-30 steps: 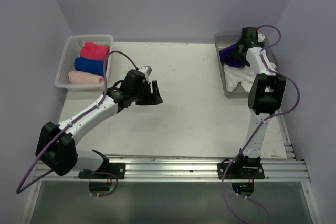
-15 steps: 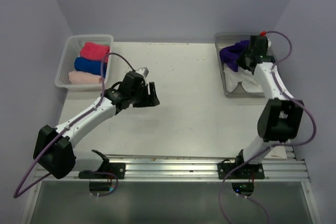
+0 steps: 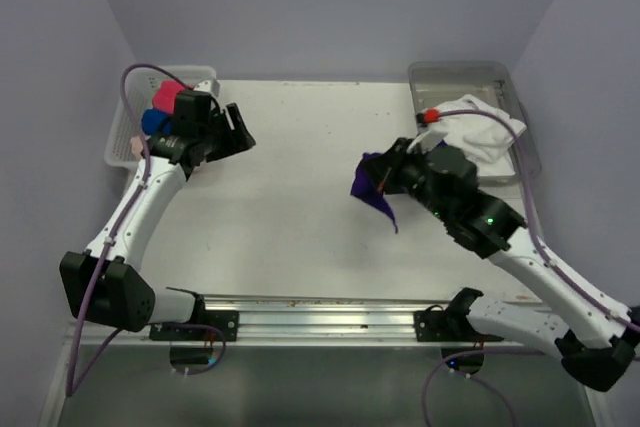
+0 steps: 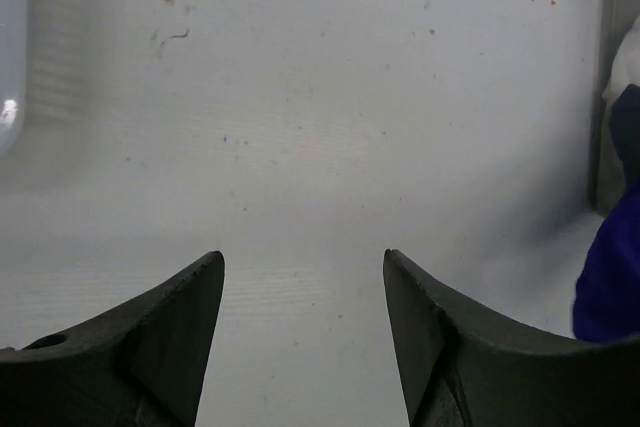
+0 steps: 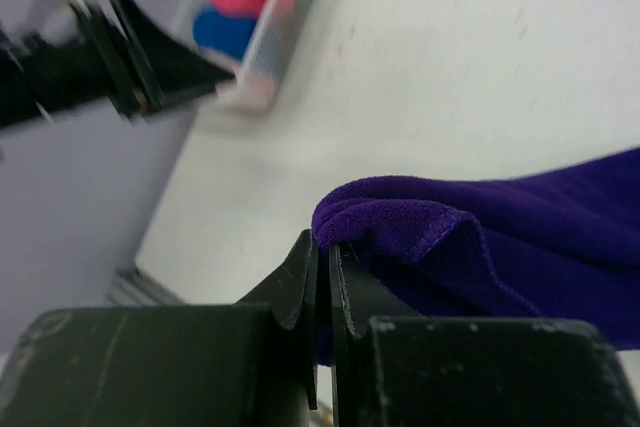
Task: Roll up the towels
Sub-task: Move the towel to the center of the board, then flatten the towel
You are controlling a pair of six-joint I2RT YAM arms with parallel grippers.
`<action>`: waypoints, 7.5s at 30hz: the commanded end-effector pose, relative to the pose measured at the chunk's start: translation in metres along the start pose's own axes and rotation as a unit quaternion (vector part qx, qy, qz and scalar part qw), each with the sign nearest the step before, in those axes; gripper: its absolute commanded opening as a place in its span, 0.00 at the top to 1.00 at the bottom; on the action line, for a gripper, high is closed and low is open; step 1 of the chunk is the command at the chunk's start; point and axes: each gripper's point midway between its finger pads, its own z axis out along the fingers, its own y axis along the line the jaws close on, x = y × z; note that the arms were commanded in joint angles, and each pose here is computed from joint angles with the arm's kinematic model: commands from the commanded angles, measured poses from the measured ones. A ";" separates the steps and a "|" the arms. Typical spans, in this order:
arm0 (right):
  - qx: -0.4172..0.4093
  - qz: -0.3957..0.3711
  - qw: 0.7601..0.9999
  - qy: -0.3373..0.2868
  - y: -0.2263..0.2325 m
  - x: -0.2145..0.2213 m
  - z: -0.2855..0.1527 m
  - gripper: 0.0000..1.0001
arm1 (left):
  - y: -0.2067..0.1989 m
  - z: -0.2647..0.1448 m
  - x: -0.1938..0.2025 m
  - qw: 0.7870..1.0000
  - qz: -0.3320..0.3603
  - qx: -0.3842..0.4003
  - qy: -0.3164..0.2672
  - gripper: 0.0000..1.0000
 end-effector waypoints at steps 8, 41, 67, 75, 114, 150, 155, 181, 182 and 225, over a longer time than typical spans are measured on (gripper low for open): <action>0.093 -0.119 0.954 0.260 -0.005 0.212 0.057 0.48 | 0.024 -0.012 0.017 0.999 0.034 -0.008 0.030 0.33; 0.325 -0.005 0.939 0.112 -0.190 0.099 -0.044 0.32 | -0.003 0.056 0.180 0.986 0.093 -0.060 0.129 1.00; 0.321 0.129 0.932 0.107 -0.217 0.144 -0.010 0.32 | 0.141 0.024 0.106 0.978 -0.171 -0.093 0.069 1.00; 0.308 0.157 0.928 0.138 -0.218 0.166 0.016 0.36 | 0.141 0.033 0.126 0.976 -0.176 -0.078 0.099 1.00; 0.255 0.092 0.961 -0.045 -0.175 -0.089 0.069 1.00 | 0.075 0.012 -0.066 0.979 -0.191 0.030 -0.062 1.00; 0.359 0.171 0.906 0.145 -0.253 0.162 -0.069 0.41 | 0.175 0.000 0.154 0.955 -0.207 -0.166 0.135 0.37; 0.350 0.181 0.908 0.146 -0.251 0.167 -0.066 0.41 | 0.161 0.010 0.166 0.957 -0.191 -0.169 0.141 0.41; 0.404 0.172 0.885 0.157 -0.265 0.170 -0.079 0.42 | 0.132 0.049 0.186 0.963 -0.150 -0.126 0.185 1.00; 0.409 0.172 0.880 0.167 -0.267 0.174 -0.079 0.43 | 0.128 0.048 0.174 0.968 -0.141 -0.119 0.172 1.00; 0.433 0.148 0.865 0.205 -0.303 0.205 -0.054 0.68 | 0.116 0.022 0.117 0.979 -0.145 -0.095 0.103 1.00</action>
